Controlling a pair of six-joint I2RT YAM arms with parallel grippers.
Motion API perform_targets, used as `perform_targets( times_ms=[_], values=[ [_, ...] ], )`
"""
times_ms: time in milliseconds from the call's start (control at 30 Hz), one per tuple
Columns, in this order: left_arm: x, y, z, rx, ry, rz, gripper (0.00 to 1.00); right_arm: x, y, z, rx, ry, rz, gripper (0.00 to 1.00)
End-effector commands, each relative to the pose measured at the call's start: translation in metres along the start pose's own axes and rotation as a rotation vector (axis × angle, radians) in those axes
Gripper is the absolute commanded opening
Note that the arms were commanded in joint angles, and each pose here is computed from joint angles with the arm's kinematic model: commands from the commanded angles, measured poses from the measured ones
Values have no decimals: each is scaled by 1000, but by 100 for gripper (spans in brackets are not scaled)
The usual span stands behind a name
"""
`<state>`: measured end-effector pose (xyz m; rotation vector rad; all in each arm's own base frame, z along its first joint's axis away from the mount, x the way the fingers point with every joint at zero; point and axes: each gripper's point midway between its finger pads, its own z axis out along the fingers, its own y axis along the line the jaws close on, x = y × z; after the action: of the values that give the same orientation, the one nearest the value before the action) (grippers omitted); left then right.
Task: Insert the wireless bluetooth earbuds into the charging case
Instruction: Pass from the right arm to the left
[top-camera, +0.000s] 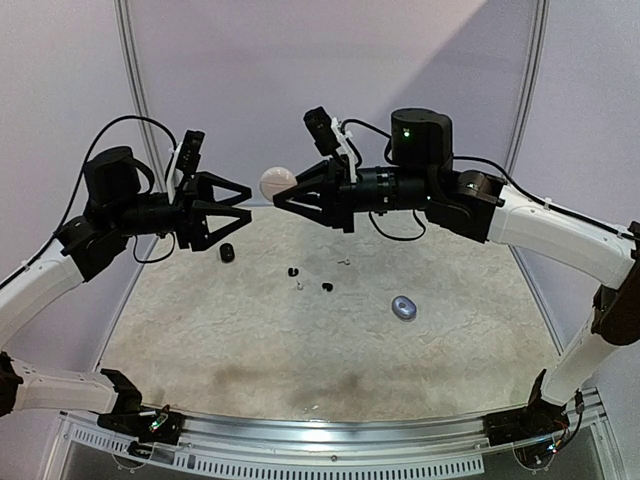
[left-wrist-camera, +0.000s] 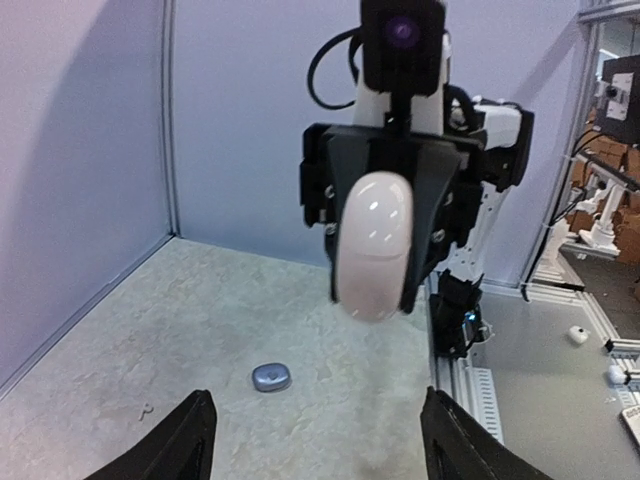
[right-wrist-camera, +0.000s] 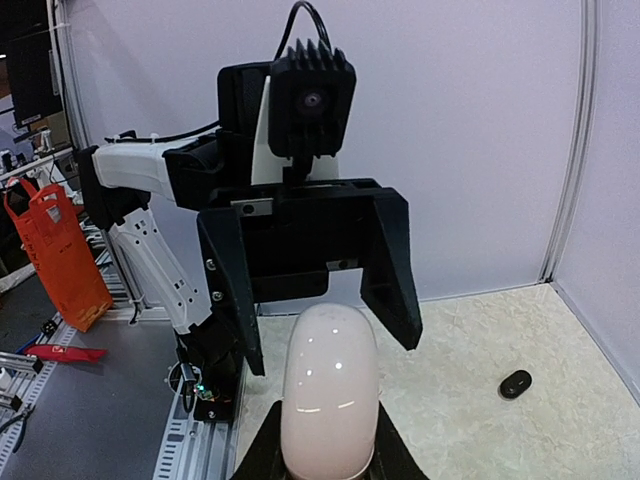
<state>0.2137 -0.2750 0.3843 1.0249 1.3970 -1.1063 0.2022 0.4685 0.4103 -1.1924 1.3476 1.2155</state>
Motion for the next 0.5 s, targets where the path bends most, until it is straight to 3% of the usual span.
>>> perform_targets(
  times_ms=[0,233,367,467],
  values=[
    [-16,-17,7,83,-53,-54,63,-1,2,9,-14,-9,-41,0],
    [-17,-20,18,106,-75,-66,47,-1,5,19,-34,1,-79,0],
    [-17,-17,20,93,-76,-69,45,-1,8,20,-52,3,-79,0],
    [-16,-17,19,84,-76,-69,34,-1,8,19,-53,4,-86,0]
  ],
)
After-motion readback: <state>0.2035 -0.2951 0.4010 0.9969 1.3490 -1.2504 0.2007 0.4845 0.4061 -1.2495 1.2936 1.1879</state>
